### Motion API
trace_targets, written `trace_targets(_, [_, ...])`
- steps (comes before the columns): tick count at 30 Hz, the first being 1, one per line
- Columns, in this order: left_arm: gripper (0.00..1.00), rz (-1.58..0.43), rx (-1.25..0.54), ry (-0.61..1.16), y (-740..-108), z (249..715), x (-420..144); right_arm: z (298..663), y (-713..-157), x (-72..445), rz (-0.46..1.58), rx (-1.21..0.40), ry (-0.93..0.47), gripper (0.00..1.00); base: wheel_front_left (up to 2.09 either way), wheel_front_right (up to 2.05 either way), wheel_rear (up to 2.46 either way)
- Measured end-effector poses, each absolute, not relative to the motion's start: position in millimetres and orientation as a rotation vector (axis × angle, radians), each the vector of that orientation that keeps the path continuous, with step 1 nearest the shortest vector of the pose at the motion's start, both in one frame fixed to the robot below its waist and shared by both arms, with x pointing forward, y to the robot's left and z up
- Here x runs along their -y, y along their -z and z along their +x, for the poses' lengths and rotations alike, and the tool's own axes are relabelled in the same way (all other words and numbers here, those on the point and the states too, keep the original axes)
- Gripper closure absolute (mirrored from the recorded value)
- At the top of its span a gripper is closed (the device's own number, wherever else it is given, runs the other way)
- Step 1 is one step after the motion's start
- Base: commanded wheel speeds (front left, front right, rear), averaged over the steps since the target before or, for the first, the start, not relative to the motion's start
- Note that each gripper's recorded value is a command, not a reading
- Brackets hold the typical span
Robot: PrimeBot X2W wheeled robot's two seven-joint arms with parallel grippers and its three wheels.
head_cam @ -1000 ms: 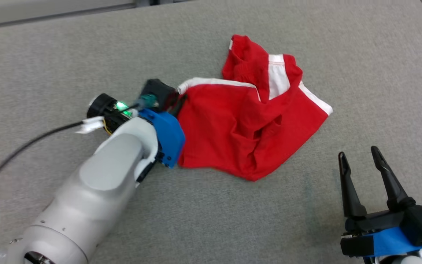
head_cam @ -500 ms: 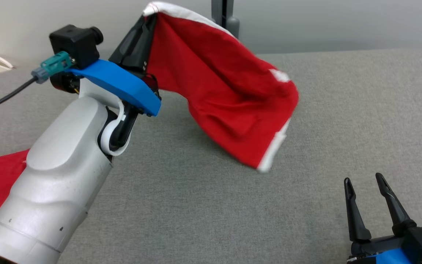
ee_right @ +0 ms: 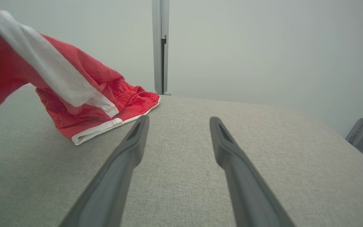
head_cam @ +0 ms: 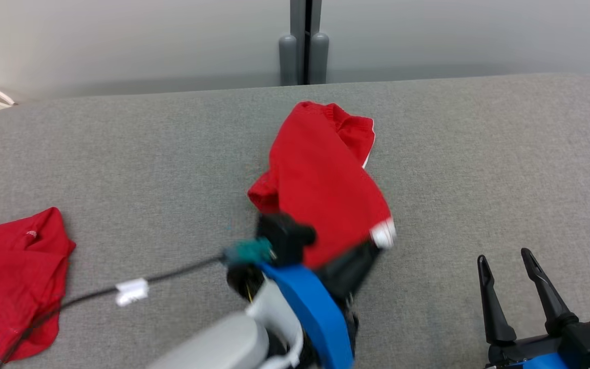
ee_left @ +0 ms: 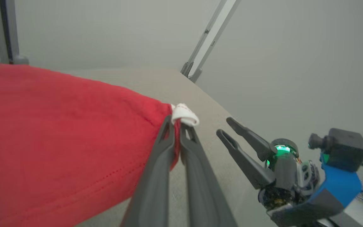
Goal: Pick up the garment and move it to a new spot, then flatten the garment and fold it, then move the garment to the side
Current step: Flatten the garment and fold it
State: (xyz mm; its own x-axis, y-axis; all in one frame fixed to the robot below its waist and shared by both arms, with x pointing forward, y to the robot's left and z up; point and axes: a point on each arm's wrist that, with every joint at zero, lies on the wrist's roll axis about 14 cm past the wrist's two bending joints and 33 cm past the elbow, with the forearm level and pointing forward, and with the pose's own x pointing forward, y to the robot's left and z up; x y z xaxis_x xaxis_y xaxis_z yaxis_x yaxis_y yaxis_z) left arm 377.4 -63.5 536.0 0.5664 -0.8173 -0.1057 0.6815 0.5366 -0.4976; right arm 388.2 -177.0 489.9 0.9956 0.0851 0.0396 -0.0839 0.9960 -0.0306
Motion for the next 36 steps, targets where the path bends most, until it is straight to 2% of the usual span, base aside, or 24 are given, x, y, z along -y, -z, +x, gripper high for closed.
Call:
trace_targets(6, [1.00, -0.219, -0.627, 0.939, -453, 324, 53, 390, -486, 181, -0.032, 0.031, -0.073, 0.00, 0.00, 0.00, 0.00])
trace_targets(9, [1.00, -0.190, -0.749, 0.918, -422, 306, 41, 394, -485, 181, -0.032, 0.029, -0.074, 0.00, 0.00, 0.00, 0.00])
trace_targets(10, [0.00, -0.211, -0.735, 0.917, -424, 307, 43, 395, -484, 180, -0.031, 0.028, -0.076, 0.00, 0.00, 0.00, 0.00])
trace_targets(14, [0.00, -0.345, -0.555, 0.896, -468, 338, 58, 397, -482, 178, -0.027, 0.023, -0.083, 0.00, 0.00, 0.00, 0.00])
trace_targets(19, [0.00, -0.414, -0.388, 0.736, -500, 405, 33, 396, -479, 177, -0.021, 0.012, -0.084, 0.00, 0.00, 0.00, 0.00])
trace_targets(21, [0.00, -0.471, -0.396, 0.650, -498, 426, 17, 398, -480, 180, -0.024, 0.018, -0.075, 0.00, 0.00, 0.00, 0.00])
trace_targets(27, [0.00, -0.431, -0.518, 0.410, -441, 467, -31, 396, -474, 188, -0.037, -0.005, -0.054, 0.00, 0.00, 0.00, 0.00])
trace_targets(32, [0.00, -0.524, -0.643, 0.357, -406, 476, -23, 397, -471, 192, -0.047, -0.013, -0.042, 0.00, 0.00, 0.00, 0.00])
trace_targets(36, [0.00, -0.607, -0.664, 0.360, -399, 485, -12, 397, -471, 198, -0.059, -0.014, -0.027, 0.00, 0.00, 0.00, 0.00])
